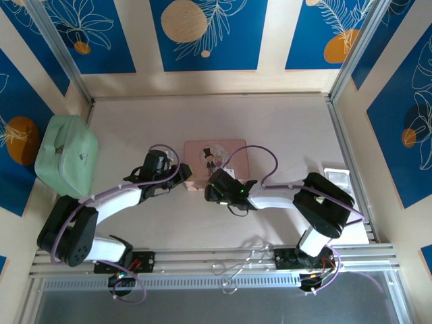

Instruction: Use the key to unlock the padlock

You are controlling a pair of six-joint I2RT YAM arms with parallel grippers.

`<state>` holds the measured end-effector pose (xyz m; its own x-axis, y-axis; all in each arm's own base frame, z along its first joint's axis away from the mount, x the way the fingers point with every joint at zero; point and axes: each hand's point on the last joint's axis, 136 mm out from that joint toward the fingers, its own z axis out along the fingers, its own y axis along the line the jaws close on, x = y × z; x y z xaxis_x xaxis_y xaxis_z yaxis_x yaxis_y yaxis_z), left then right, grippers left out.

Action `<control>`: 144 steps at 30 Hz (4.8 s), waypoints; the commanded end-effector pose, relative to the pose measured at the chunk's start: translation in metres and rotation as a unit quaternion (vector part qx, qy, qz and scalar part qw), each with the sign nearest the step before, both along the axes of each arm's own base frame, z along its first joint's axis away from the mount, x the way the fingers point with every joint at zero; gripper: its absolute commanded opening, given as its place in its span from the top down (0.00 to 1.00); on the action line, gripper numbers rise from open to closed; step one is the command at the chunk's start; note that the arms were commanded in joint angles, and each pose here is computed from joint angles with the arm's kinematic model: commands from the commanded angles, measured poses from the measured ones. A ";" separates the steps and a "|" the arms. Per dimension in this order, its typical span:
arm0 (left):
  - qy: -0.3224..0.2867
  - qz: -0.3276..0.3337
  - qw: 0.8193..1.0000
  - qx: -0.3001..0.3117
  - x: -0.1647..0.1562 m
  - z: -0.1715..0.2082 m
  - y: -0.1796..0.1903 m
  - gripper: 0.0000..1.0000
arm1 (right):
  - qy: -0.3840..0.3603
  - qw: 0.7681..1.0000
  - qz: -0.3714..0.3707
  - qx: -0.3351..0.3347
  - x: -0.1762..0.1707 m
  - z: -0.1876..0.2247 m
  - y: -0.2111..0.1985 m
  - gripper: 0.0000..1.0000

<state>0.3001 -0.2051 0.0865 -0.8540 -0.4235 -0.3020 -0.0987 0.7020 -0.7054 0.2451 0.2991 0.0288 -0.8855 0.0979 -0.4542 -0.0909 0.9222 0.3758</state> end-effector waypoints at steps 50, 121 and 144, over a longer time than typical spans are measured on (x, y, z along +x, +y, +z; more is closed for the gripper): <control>0.071 0.023 0.996 0.041 -0.025 -0.042 0.021 0.59 | 0.034 0.999 -0.017 0.013 -0.016 0.002 0.000 0.75; 0.076 0.064 0.994 0.040 -0.037 -0.048 0.037 0.62 | 0.092 0.992 -0.054 0.073 -0.021 0.010 -0.030 0.94; 0.071 0.059 0.995 0.047 -0.034 -0.043 0.037 0.62 | 0.131 0.985 -0.106 -0.035 -0.014 0.012 -0.045 0.97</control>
